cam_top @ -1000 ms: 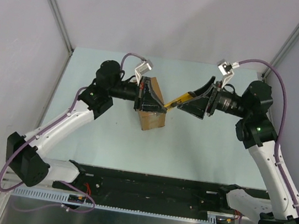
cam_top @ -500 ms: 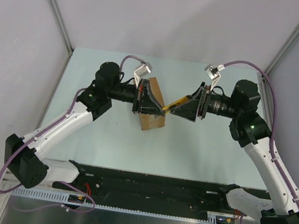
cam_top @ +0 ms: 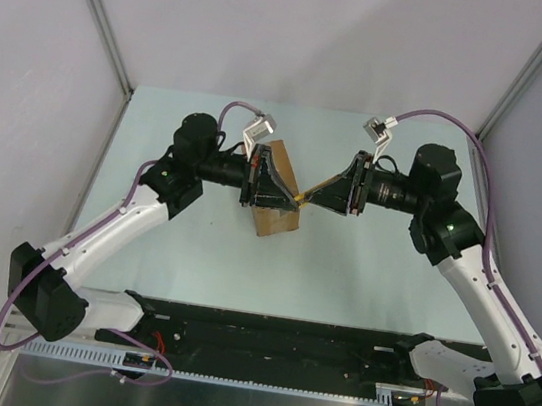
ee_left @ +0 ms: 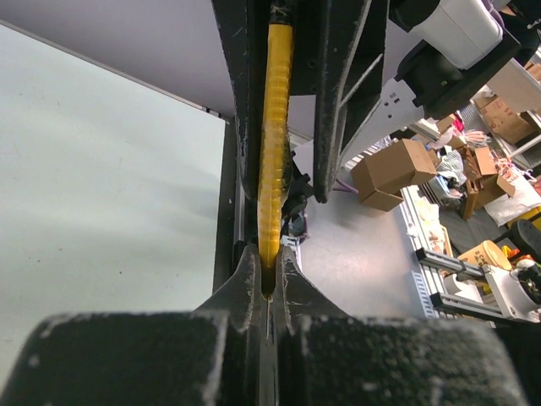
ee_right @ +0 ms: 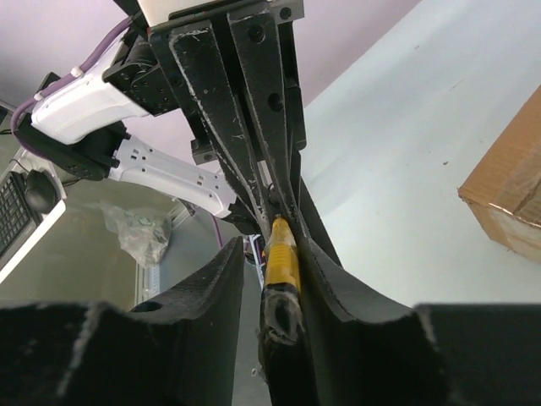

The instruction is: Unpack the express box

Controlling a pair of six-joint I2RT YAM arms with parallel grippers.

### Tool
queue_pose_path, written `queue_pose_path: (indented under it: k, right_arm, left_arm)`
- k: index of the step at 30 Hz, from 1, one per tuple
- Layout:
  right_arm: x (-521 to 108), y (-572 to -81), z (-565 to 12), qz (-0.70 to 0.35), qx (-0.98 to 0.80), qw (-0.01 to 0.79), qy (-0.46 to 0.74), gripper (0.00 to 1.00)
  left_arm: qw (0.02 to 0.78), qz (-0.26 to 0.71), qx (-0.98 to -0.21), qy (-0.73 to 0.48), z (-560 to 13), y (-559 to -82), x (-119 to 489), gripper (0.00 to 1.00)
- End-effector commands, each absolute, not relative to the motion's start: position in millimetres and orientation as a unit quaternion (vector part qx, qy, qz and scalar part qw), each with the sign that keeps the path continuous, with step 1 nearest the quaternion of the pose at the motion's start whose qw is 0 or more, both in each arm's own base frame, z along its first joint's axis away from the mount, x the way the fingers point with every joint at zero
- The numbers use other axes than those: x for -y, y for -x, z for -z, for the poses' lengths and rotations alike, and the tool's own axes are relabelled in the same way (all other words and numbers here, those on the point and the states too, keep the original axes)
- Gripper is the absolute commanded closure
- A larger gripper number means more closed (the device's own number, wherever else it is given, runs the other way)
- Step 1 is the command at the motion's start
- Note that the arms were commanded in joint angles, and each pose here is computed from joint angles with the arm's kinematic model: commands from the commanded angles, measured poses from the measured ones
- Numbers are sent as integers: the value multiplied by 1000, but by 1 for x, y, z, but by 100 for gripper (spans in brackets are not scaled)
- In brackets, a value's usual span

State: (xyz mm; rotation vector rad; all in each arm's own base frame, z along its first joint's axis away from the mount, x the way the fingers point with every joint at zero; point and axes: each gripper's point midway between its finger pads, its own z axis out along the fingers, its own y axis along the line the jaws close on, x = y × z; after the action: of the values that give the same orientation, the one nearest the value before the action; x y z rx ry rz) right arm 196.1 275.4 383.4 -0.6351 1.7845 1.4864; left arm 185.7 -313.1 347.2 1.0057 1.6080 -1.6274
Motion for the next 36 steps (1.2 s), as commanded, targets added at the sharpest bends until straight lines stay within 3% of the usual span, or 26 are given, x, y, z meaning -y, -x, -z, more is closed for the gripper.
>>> queue_pose_path:
  k: [1, 5, 8, 10, 12, 13, 14, 16, 17, 18, 21, 24, 31, 32, 36]
  right_arm:
    - [-277, -196, -400, -583, -675, 374, 255, 65]
    - [-278, -195, -401, -585, -673, 372, 257, 54]
    - [-279, -195, -400, -586, -673, 371, 258, 55]
    - [-279, -197, -400, -585, -673, 373, 257, 61]
    - [-279, -197, -401, -587, -670, 373, 259, 75]
    - [-280, -197, -401, -588, -671, 371, 258, 82]
    - [-280, -197, -402, -588, -670, 373, 258, 96]
    - [-280, -198, -402, -587, -671, 374, 257, 100]
    - [-280, -201, -401, -585, -673, 376, 253, 100]
    - [-279, -201, -401, -584, -673, 378, 253, 100]
    - [-278, -206, -399, -575, -678, 386, 246, 100]
    - [-273, -216, -394, -559, -690, 398, 231, 100]
    - [-252, -252, -376, -473, -734, 456, 173, 100]
    - [-249, -256, -370, -455, -742, 463, 170, 100]
    - [-248, -278, -356, -386, -760, 501, 151, 100]
  left_arm:
    - [333, 616, -589, -404, -355, -179, 311, 100]
    - [332, 615, -592, -402, -353, -180, 312, 100]
    - [337, 612, -593, -400, -354, -182, 311, 100]
    - [336, 613, -592, -402, -354, -182, 312, 100]
    - [338, 612, -590, -404, -354, -181, 312, 100]
    - [339, 611, -591, -403, -353, -182, 312, 100]
    - [338, 611, -592, -403, -353, -183, 312, 100]
    - [338, 611, -592, -402, -353, -183, 312, 100]
    - [339, 610, -592, -402, -353, -184, 313, 94]
    - [342, 609, -593, -401, -353, -185, 312, 70]
    - [360, 598, -601, -389, -352, -194, 309, 33]
    - [394, 575, -623, -355, -350, -211, 301, 17]
    - [477, 488, -712, -165, -328, -288, 250, 11]
    - [508, 447, -730, -100, -322, -314, 228, 11]
    - [500, 379, -772, 104, -273, -351, 174, 11]
